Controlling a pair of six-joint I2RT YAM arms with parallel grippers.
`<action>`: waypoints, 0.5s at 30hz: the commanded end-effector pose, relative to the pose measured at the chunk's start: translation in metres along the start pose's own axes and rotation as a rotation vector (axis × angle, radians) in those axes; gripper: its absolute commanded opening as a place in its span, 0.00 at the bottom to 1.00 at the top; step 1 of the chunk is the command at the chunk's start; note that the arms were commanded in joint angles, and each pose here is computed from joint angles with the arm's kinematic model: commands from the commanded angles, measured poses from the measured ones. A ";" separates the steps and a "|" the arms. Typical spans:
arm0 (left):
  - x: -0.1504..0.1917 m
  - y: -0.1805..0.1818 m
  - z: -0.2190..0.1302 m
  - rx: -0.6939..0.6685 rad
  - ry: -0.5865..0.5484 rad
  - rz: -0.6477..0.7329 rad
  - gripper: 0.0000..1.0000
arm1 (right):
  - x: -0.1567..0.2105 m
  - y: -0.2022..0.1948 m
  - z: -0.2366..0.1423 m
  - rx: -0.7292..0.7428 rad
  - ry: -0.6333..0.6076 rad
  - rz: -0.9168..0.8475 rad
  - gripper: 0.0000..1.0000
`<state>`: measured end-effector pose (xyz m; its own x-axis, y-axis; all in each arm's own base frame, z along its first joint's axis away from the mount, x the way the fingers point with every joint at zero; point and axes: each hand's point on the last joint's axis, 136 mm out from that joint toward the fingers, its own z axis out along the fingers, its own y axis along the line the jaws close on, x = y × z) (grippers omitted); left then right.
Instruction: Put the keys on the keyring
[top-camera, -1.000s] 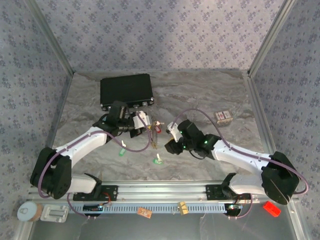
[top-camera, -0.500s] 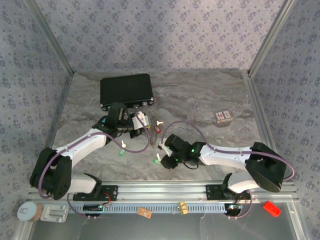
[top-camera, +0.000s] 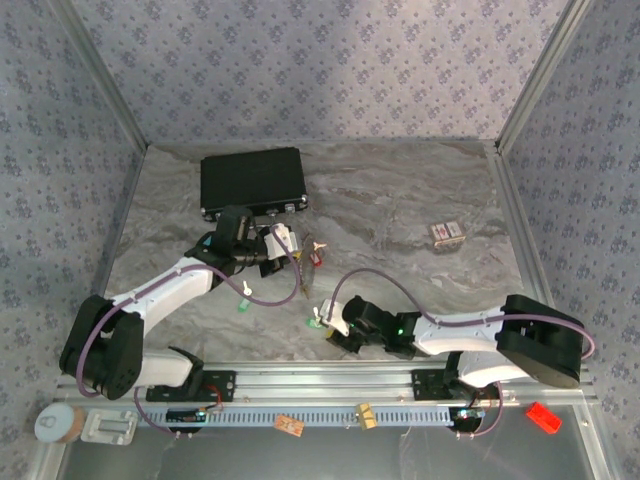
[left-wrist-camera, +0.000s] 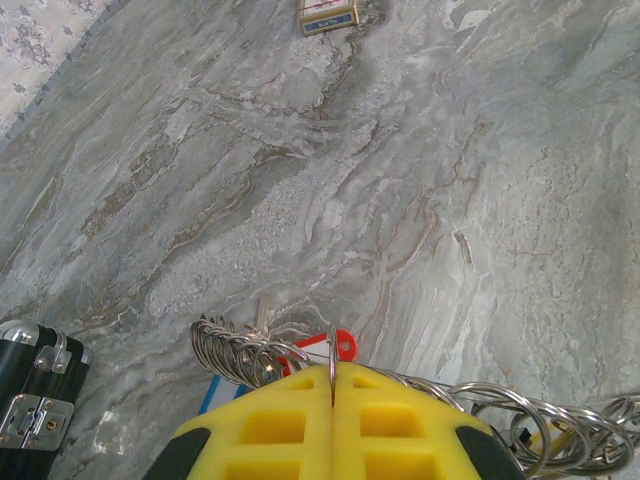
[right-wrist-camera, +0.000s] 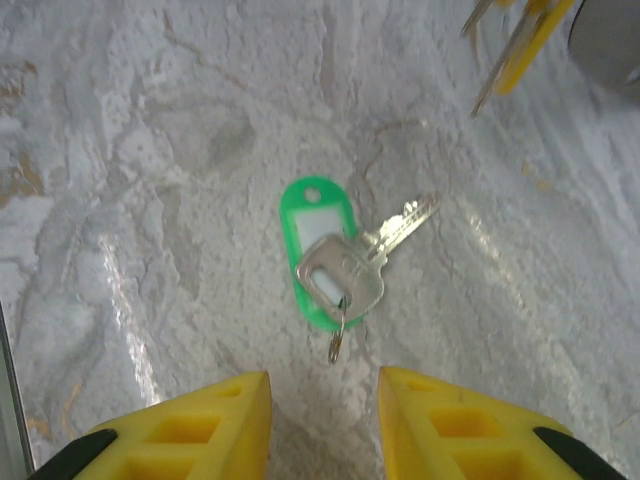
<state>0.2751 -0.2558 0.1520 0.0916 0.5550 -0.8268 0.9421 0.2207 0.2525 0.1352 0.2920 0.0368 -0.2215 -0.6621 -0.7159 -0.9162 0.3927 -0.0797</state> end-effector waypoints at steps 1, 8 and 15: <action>-0.005 -0.007 0.000 0.029 -0.032 0.007 0.00 | -0.004 0.000 0.004 0.002 -0.044 -0.031 0.34; -0.006 -0.008 -0.002 0.030 -0.033 0.010 0.00 | -0.001 0.003 0.013 -0.024 -0.047 -0.018 0.30; -0.006 -0.009 -0.002 0.036 -0.034 0.013 0.00 | 0.002 -0.001 0.017 -0.018 -0.053 -0.001 0.21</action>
<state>0.2744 -0.2561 0.1522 0.0926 0.5534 -0.8278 0.9431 0.2180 0.2512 0.1399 0.3020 0.0248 -0.2054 -0.6413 -0.7393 -0.9218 0.3805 -0.0739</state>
